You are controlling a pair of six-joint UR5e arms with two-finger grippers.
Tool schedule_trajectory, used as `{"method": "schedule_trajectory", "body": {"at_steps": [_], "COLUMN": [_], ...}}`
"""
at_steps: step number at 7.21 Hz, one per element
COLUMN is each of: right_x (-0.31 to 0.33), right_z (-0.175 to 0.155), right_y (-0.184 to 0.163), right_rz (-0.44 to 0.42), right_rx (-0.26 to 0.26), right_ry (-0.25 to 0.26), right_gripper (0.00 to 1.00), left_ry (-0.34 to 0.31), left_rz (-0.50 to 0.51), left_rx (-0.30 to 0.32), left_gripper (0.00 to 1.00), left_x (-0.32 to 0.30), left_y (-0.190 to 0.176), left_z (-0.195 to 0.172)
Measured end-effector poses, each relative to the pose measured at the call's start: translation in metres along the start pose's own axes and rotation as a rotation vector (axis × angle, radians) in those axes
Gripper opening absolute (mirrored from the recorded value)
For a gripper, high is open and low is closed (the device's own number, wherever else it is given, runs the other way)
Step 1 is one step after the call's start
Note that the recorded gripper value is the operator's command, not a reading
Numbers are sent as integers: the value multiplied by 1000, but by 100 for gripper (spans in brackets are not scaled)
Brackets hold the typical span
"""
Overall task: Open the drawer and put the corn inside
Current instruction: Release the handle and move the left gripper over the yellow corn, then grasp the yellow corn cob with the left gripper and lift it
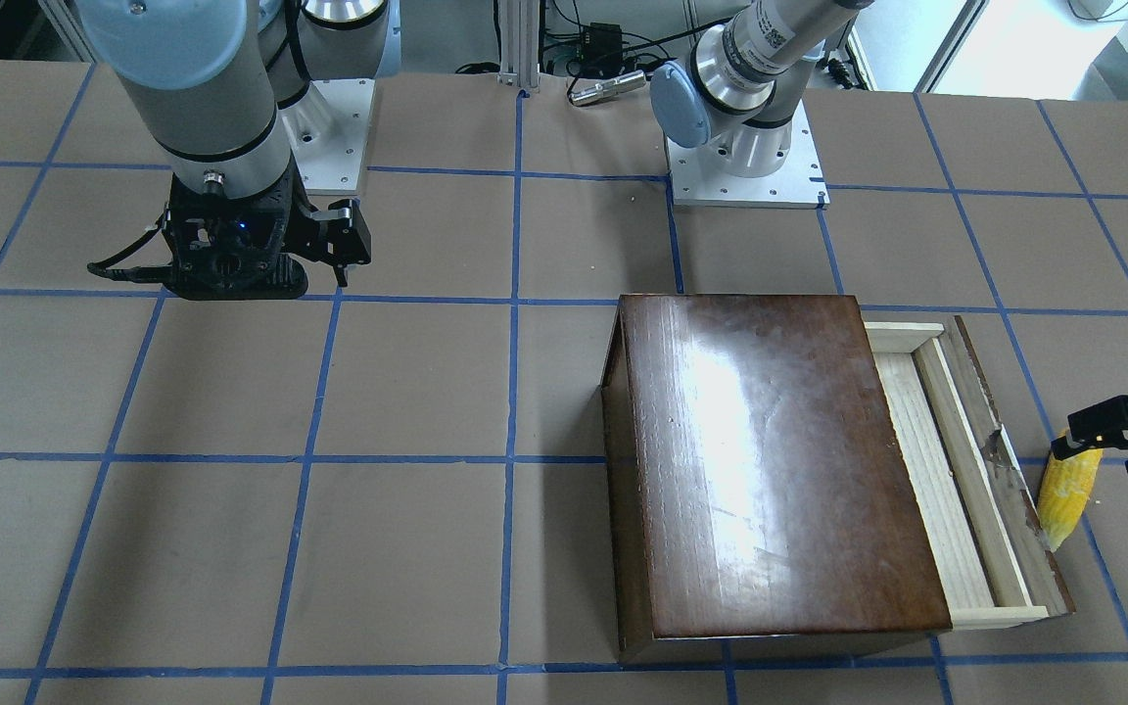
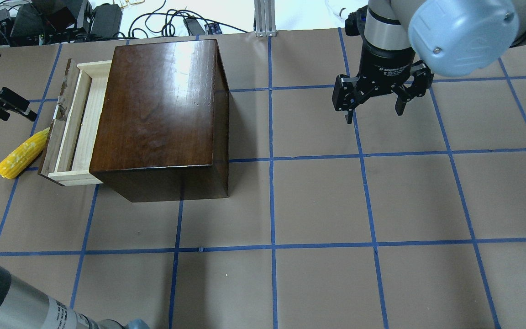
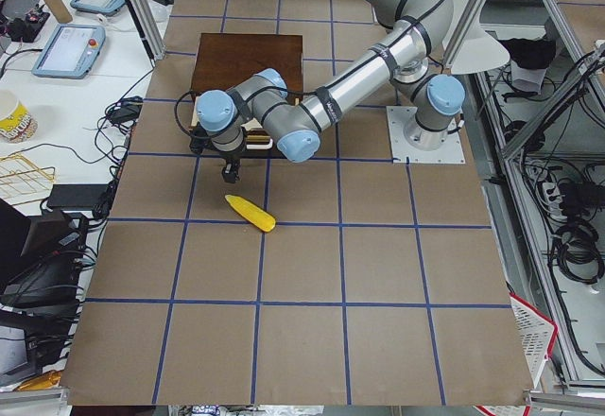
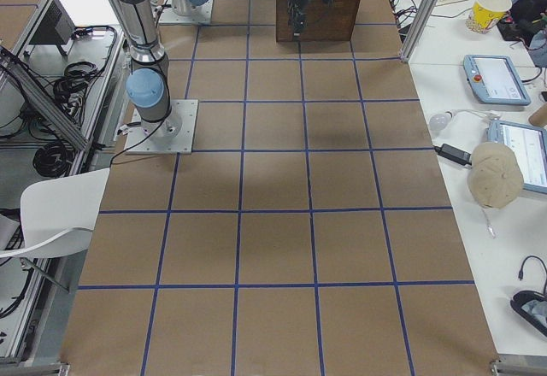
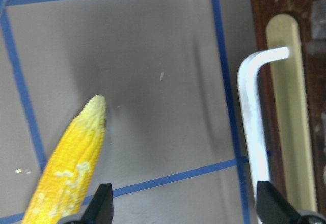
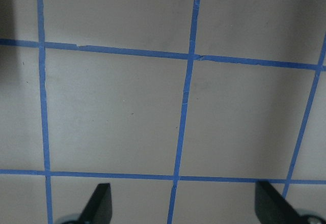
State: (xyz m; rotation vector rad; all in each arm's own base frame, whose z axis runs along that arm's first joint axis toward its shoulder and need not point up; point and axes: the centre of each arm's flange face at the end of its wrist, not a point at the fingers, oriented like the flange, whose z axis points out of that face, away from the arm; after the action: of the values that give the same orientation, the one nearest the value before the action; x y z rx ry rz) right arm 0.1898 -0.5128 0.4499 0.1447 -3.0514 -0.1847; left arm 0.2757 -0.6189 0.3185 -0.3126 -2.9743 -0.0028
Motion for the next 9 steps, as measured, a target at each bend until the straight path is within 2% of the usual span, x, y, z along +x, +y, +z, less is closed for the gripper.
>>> {"method": "schedule_trajectory", "body": {"at_steps": [4,6,9], "right_x": [0,0,0], "right_z": [0,0,0], "right_y": [0,0,0], "right_rz": [0,0,0], "right_rx": [0,0,0], "right_ry": [0,0,0], "right_gripper": [100,100,100], "left_ry": [-71,-90,-84], "left_rz": [208,277,357], "left_rx": [-55,-56,-95], "left_gripper": [100,100,100], "left_x": [-44,-57,-67], "left_y": [25,35,44], "left_z": [38,65,98]}}
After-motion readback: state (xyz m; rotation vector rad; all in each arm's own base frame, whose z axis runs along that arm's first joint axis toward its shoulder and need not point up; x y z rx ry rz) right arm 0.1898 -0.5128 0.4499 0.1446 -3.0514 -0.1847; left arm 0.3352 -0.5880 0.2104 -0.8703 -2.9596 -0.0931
